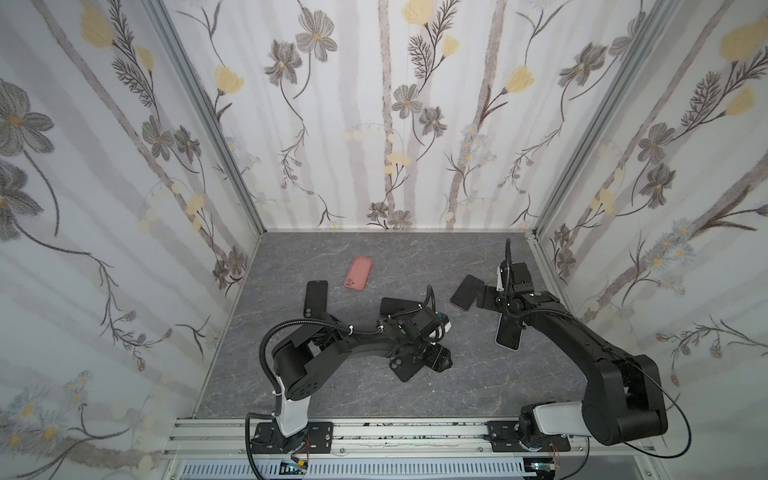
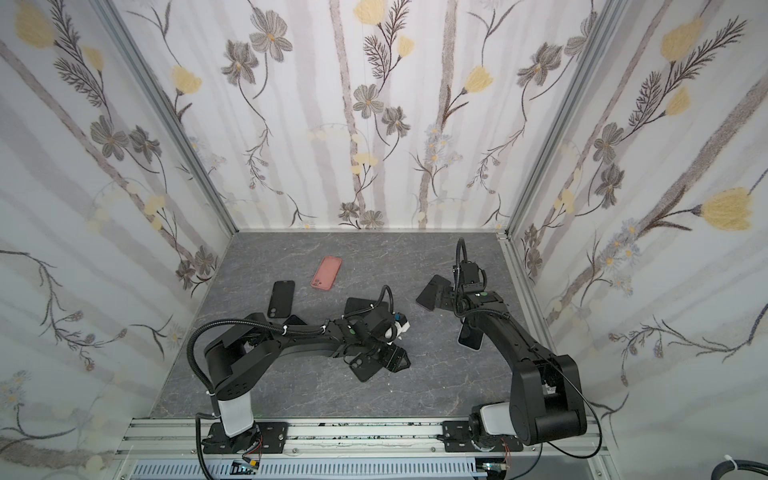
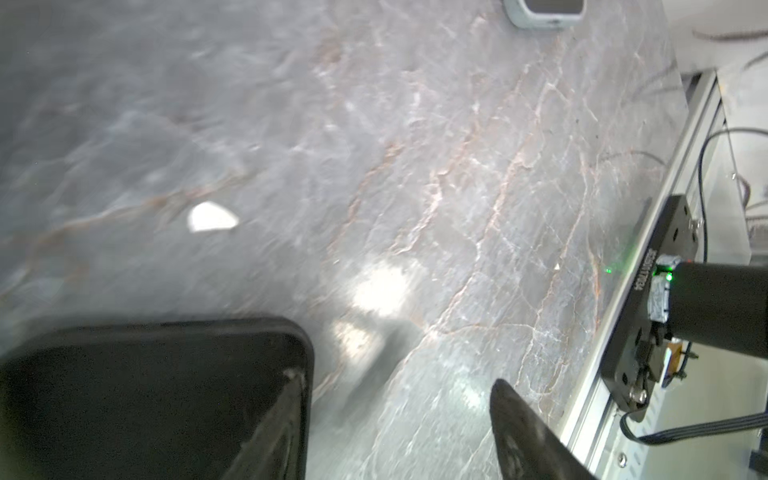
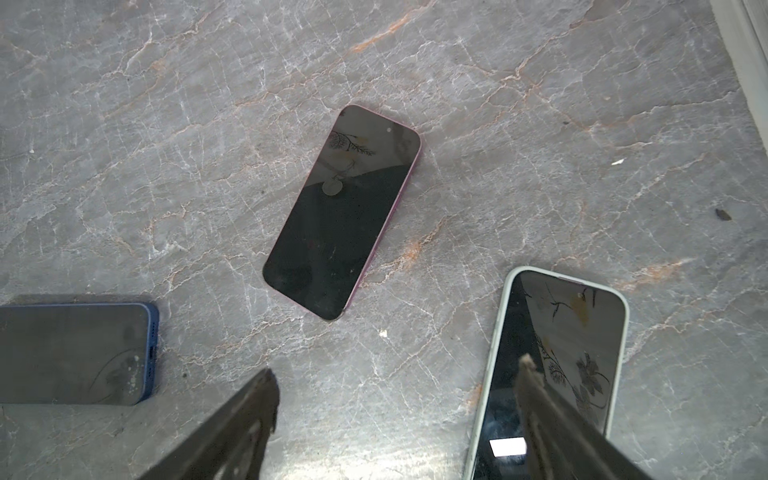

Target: Put the phone into the phone case

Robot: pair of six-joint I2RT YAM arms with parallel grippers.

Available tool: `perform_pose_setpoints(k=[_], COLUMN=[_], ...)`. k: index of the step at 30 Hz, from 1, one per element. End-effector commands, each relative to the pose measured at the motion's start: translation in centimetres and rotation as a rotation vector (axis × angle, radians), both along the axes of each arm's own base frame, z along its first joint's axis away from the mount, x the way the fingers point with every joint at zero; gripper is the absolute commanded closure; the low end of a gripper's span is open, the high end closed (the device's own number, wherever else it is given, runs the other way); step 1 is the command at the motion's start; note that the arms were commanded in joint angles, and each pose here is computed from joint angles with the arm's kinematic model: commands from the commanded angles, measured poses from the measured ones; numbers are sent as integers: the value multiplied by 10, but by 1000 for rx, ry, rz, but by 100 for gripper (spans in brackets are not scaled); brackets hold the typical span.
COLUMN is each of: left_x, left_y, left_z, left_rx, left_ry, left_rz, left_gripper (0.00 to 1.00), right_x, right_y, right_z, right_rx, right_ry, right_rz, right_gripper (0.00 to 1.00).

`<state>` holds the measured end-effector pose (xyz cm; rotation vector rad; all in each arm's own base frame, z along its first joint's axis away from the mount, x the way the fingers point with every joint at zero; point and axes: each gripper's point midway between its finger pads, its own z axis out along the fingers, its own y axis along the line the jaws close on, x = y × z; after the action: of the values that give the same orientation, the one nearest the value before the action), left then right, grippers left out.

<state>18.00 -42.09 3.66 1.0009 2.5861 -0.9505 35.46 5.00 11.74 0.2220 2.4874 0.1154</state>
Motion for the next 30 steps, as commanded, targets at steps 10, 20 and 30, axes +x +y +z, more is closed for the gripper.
perform_pose_setpoints(k=[10, 20, 30], left_x=[9, 10, 0], left_y=[44, 142, 169], left_z=[36, 46, 19], left_rx=[116, 201, 259], left_ry=[-129, -64, 54], left_rz=[92, 602, 702], left_gripper=[22, 27, 48], right_x=[0, 20, 41], right_y=[-2, 9, 36], right_z=[-7, -28, -52], right_rx=[11, 26, 44], right_ry=[34, 118, 146], right_rz=[-30, -157, -156], right_gripper=[12, 8, 7])
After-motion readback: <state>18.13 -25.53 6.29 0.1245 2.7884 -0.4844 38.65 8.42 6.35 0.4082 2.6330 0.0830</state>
